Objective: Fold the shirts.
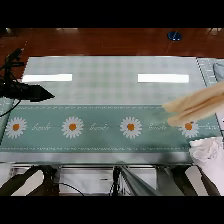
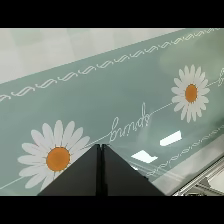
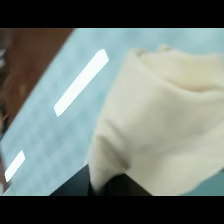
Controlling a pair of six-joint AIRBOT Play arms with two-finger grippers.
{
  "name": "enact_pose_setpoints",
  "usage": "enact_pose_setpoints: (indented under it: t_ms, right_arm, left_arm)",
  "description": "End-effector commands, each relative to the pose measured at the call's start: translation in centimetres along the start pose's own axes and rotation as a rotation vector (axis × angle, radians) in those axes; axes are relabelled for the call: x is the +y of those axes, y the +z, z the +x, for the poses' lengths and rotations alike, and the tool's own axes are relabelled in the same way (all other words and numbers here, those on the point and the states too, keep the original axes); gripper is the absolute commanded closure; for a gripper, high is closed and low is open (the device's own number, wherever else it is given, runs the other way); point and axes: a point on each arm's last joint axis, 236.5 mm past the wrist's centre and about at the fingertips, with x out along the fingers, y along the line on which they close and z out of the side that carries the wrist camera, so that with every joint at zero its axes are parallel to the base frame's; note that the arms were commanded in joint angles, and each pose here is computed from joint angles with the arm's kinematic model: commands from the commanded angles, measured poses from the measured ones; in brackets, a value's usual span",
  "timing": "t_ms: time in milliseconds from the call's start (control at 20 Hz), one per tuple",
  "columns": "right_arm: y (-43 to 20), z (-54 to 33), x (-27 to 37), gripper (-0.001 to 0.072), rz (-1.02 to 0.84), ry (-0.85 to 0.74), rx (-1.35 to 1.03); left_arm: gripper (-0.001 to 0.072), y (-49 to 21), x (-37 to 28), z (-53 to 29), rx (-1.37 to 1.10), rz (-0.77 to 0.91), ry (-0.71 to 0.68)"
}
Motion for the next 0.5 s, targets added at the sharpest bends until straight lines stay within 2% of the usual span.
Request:
enact_pose_setpoints:
  t_ms: [0, 150, 200, 350, 450]
  right_arm:
    - [-1.2, -4.8, -9.6, 0.0682, 0.171, -0.372, -0.060]
    - [-2.4, -9.4, -16.8, 0.0682, 0.164, -0.729, -0.047]
    - [-2.7, -10.2, -17.8, 0.0682, 0.188, -0.782, -0.044]
    - [-4.0, -9.6, -19.4, 0.0682, 0.232, -0.809, 0.007]
    - [-5.8, -10.6, -21.7, 0.0682, 0.280, -0.912, 0.049]
  left_arm:
    - [0.0684, 0.0, -0.2, 0.0, 0.000, 0.013, -0.008]
    - [0.0684, 0.0, -0.2, 0.0, -0.001, 0.021, -0.007]
    - [0.0684, 0.0, -0.1, 0.0, -0.002, 0.029, -0.007]
    - [0.0684, 0.0, -0.1, 0.0, -0.001, 0.033, -0.007]
    - [0.0684, 0.0, 0.2, -0.1, -0.003, 0.027, -0.004]
